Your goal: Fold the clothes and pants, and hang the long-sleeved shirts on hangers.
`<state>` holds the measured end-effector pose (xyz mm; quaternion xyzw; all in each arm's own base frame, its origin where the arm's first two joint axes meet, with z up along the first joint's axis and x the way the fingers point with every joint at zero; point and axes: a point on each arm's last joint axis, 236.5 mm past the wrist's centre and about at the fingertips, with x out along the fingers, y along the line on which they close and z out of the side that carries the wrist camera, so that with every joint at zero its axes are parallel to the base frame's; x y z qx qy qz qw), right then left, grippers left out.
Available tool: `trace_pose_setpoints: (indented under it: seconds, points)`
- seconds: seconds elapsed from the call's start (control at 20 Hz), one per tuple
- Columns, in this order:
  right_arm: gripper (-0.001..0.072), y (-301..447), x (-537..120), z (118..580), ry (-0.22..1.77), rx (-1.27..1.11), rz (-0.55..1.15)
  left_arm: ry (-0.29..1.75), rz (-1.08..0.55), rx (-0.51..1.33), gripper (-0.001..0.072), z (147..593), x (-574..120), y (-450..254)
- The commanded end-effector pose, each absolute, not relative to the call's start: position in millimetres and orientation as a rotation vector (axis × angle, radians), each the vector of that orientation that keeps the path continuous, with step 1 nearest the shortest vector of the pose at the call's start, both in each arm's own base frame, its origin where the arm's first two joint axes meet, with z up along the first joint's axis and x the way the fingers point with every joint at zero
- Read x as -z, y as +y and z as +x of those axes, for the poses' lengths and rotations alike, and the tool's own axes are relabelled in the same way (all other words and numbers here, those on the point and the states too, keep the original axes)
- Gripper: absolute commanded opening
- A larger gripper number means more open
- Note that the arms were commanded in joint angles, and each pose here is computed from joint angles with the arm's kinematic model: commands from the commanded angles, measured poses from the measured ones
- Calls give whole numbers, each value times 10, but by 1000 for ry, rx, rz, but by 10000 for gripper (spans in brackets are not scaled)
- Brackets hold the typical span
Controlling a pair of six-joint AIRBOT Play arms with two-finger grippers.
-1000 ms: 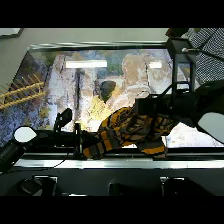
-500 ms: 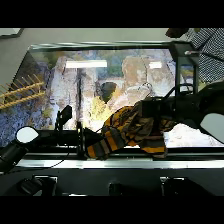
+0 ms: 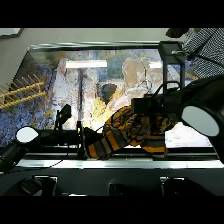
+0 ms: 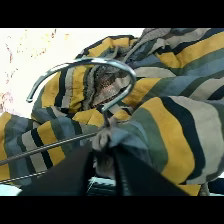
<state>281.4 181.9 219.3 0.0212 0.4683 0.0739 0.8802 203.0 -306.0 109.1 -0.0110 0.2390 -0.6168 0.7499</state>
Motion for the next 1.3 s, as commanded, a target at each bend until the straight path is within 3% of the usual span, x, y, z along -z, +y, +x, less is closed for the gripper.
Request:
trace_pose_setpoints:
  seconds: [0.0,0.05,0.15,0.3,0.4,0.7,0.9,1.05,1.25]
  points:
    - [320,1848,-2172,2800,988,-164,41,521,-23,1348,20,2032,-1095,-3062]
    - [359,1795,-2208,2774,981,-157,41,521,-23,1348,19,2032,-1095,-3062]
    - [370,1505,-2363,2732,934,-92,24,521,-23,1348,19,2032,-1094,-3062]
    - [427,706,-2702,2645,815,159,27,521,-23,1348,19,2032,-1094,-3062]
    - [428,379,-2797,2514,795,258,25,521,-23,1348,20,2032,-1094,-3062]
    - [430,392,-2740,2478,818,288,81,521,-22,1347,19,2033,-1093,-3061]
    - [430,484,-2635,2592,811,392,223,521,-22,1347,19,2033,-1093,-3060]
    - [430,671,-2505,2742,832,390,222,521,-22,1348,20,2032,-1093,-3061]
    - [430,486,-2406,3054,862,389,461,521,-22,1348,20,2032,-1093,-3061]
